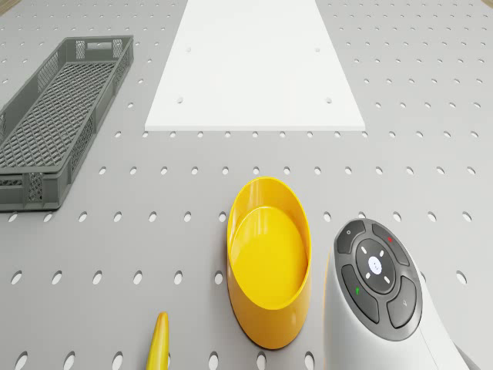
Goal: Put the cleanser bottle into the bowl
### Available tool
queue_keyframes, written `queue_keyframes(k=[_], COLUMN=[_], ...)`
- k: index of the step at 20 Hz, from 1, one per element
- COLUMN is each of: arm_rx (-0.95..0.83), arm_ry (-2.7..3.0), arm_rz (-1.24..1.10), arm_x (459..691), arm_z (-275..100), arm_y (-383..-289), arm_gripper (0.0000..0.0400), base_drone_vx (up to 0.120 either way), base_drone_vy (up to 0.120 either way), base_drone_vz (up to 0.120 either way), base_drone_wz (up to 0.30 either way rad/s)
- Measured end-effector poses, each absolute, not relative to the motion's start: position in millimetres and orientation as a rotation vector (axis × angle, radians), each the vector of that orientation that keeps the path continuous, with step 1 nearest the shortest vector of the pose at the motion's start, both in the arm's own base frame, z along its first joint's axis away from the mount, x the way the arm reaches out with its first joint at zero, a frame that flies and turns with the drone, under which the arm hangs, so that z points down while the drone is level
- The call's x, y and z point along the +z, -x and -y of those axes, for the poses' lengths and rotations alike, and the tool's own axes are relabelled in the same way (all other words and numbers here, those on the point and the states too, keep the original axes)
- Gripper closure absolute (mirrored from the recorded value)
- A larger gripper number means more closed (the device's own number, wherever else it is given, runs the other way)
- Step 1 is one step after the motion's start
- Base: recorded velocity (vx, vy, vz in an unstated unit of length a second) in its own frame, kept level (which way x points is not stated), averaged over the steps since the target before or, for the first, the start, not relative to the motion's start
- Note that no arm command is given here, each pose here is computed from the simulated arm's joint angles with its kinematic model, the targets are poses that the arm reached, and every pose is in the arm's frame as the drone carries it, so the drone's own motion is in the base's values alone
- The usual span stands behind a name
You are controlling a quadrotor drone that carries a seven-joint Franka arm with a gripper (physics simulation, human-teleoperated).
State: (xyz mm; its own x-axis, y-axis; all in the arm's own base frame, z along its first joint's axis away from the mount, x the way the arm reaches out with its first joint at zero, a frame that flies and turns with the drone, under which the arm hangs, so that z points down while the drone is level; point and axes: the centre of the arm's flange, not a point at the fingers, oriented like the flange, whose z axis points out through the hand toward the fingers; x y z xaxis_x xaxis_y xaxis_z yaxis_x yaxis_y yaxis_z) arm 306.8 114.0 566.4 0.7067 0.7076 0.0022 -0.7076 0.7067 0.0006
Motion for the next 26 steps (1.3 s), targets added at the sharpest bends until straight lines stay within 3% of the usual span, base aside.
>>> queue_keyframes(k=[5, 8, 15, 26], arm_rx=[0.786, 0.786, 0.786, 0.786], arm_ry=[-0.002, -0.002, -0.002, -0.002], arm_rz=[0.002, 0.002, 0.002, 0.002], arm_x=[543.7, 531.5, 518.5, 515.0], arm_z=[-114.0, -114.0, -114.0, -114.0], arm_y=[-306.7, -306.7, -306.8, -306.8], arm_gripper=[0.0275, 0.0275, 0.0275, 0.0275], base_drone_vx=[0.0, 0.0, 0.12, 0.109], base_drone_vy=[0.0, 0.013, 0.114, 0.025], base_drone_vz=[0.008, 0.12, 0.12, 0.0], base_drone_wz=[0.0, 0.0, 0.0, 0.0])
